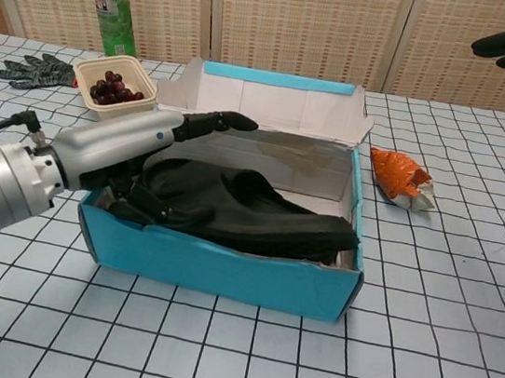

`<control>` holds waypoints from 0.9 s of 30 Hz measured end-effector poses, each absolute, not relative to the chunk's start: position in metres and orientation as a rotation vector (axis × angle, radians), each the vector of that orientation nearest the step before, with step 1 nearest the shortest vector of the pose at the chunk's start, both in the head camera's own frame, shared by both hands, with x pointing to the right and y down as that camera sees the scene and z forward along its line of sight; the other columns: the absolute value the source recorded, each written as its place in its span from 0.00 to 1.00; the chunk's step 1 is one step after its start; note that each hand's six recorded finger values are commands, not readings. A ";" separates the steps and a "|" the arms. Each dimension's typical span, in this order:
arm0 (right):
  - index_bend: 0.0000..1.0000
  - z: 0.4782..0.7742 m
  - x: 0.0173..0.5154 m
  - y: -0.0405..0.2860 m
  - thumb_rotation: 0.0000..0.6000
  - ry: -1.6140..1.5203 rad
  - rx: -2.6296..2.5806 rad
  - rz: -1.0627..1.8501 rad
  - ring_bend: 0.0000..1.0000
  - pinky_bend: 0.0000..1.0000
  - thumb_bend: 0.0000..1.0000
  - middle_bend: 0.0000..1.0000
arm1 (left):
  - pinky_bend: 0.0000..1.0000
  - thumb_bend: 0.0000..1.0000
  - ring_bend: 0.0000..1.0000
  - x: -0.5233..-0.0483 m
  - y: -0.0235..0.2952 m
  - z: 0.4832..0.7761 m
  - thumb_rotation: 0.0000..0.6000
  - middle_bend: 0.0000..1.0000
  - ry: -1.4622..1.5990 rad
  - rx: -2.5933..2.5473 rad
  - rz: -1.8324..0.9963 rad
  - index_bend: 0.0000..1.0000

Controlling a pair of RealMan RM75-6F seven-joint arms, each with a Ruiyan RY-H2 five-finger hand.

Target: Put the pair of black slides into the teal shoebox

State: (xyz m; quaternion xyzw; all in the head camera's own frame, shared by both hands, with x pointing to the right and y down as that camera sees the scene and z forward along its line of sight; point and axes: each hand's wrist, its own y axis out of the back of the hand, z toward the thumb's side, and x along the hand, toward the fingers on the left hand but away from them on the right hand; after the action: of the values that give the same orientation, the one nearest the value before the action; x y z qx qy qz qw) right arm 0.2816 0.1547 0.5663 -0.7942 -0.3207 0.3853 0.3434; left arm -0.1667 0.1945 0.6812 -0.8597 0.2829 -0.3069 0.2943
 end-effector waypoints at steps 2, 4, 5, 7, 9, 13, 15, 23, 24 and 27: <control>0.00 0.566 0.281 0.155 1.00 -0.834 -2.066 0.999 0.00 0.00 0.14 0.00 | 0.00 0.32 0.00 -0.164 0.197 0.686 0.77 0.00 0.731 -2.282 -0.831 0.00; 0.00 0.567 0.281 0.156 1.00 -0.830 -2.069 0.998 0.00 0.00 0.14 0.00 | 0.00 0.32 0.00 -0.161 0.198 0.690 0.76 0.00 0.710 -2.273 -0.842 0.00; 0.00 0.567 0.281 0.156 1.00 -0.828 -2.070 0.998 0.00 0.00 0.14 0.00 | 0.00 0.32 0.00 -0.160 0.199 0.692 0.76 0.00 0.698 -2.268 -0.848 0.00; 0.00 0.568 0.280 0.156 1.00 -0.826 -2.073 0.996 0.00 0.00 0.14 0.00 | 0.00 0.32 0.00 -0.157 0.200 0.695 0.77 0.00 0.680 -2.264 -0.858 0.00; 0.00 0.568 0.280 0.157 1.00 -0.825 -2.076 0.995 0.00 0.00 0.14 0.00 | 0.00 0.31 0.00 -0.156 0.202 0.699 0.77 0.00 0.659 -2.259 -0.875 0.00; 0.00 0.570 0.280 0.158 1.00 -0.822 -2.082 0.996 0.00 0.00 0.14 0.00 | 0.00 0.31 0.00 -0.154 0.202 0.703 0.79 0.00 0.648 -2.259 -0.896 0.00; 0.00 0.570 0.280 0.158 1.00 -0.822 -2.082 0.994 0.00 0.00 0.14 0.00 | 0.00 0.31 0.00 -0.154 0.201 0.701 0.79 0.00 0.660 -2.258 -0.891 0.00; 0.00 0.570 0.278 0.157 1.00 -0.815 -2.078 0.993 0.00 0.00 0.14 0.00 | 0.00 0.32 0.00 -0.154 0.194 0.683 0.82 0.00 0.786 -2.325 -0.821 0.00; 0.00 0.570 0.277 0.157 1.00 -0.813 -2.078 0.994 0.00 0.00 0.14 0.00 | 0.00 0.32 0.00 -0.154 0.192 0.680 0.82 0.00 0.806 -2.336 -0.806 0.00; 0.00 0.572 0.274 0.159 1.00 -0.796 -2.084 0.993 0.00 0.00 0.14 0.00 | 0.00 0.32 0.00 -0.156 0.189 0.668 0.82 0.00 0.851 -2.371 -0.756 0.00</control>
State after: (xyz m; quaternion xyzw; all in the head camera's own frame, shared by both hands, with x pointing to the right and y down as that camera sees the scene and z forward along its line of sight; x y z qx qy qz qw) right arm 0.2741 0.1586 0.5716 -0.8017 -0.3062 0.3820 0.3429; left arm -0.1562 0.1890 0.6682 -0.8721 0.3132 -0.2780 0.2530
